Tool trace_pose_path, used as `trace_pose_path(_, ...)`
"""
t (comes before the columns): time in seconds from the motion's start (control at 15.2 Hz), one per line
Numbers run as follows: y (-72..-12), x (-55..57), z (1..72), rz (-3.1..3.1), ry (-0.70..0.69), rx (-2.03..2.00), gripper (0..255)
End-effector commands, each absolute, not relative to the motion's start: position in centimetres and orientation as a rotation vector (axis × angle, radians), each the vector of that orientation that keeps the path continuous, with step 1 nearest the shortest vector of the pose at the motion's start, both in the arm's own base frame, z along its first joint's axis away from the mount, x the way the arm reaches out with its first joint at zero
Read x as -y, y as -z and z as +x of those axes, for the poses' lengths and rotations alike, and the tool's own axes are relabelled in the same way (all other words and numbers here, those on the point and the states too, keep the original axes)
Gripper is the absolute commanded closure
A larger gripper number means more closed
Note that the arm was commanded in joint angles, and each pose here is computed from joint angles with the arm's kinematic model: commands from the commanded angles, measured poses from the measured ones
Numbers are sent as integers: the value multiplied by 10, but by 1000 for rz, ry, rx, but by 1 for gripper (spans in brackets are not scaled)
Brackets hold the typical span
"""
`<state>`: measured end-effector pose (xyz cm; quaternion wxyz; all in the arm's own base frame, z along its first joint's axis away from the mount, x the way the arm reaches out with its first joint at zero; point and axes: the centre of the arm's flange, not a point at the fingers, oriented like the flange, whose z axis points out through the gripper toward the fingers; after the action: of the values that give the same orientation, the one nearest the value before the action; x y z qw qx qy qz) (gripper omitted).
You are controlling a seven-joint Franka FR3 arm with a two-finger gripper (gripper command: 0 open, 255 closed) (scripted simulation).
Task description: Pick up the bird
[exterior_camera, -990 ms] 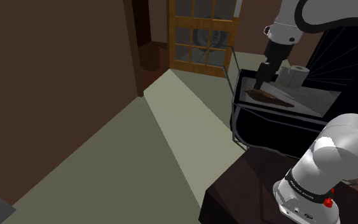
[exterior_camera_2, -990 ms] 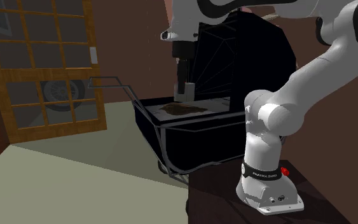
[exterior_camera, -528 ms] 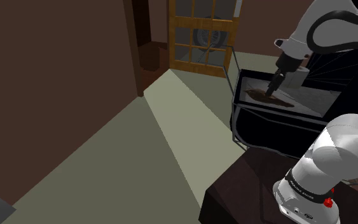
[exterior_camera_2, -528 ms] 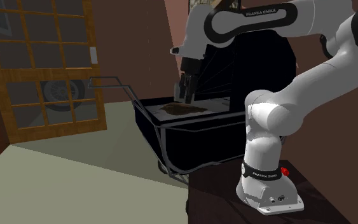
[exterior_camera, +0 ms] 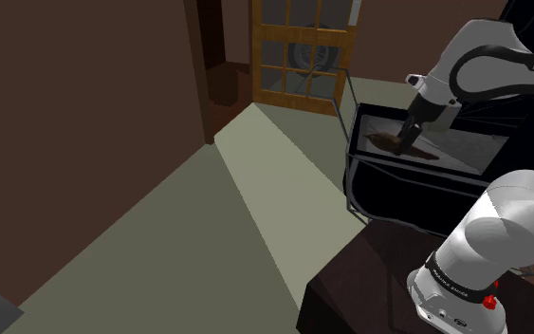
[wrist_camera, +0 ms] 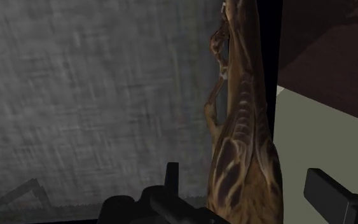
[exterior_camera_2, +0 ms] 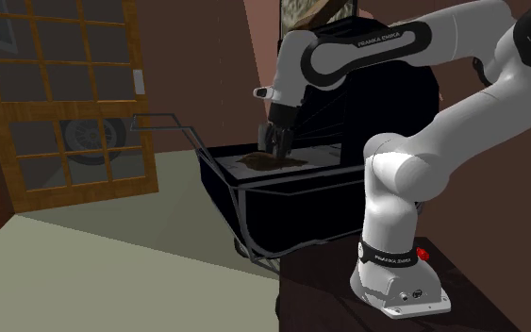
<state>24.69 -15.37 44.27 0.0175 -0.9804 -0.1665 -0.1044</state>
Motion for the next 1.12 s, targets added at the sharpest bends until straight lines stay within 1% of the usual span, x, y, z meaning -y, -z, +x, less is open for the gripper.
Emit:
trace_pose_path(0.0, -435, 154, 246, -3046, 325, 518, 0)
trace_pose_path(0.07, -435, 154, 246, -3046, 325, 518, 0)
trace_pose_path(0.13, -434, 154, 245, -3046, 325, 518, 255)
trace_pose_path(0.73, -435, 154, 246, -3046, 325, 518, 255)
trace_pose_path(1.06, -461, 154, 246, -3046, 325, 518, 255)
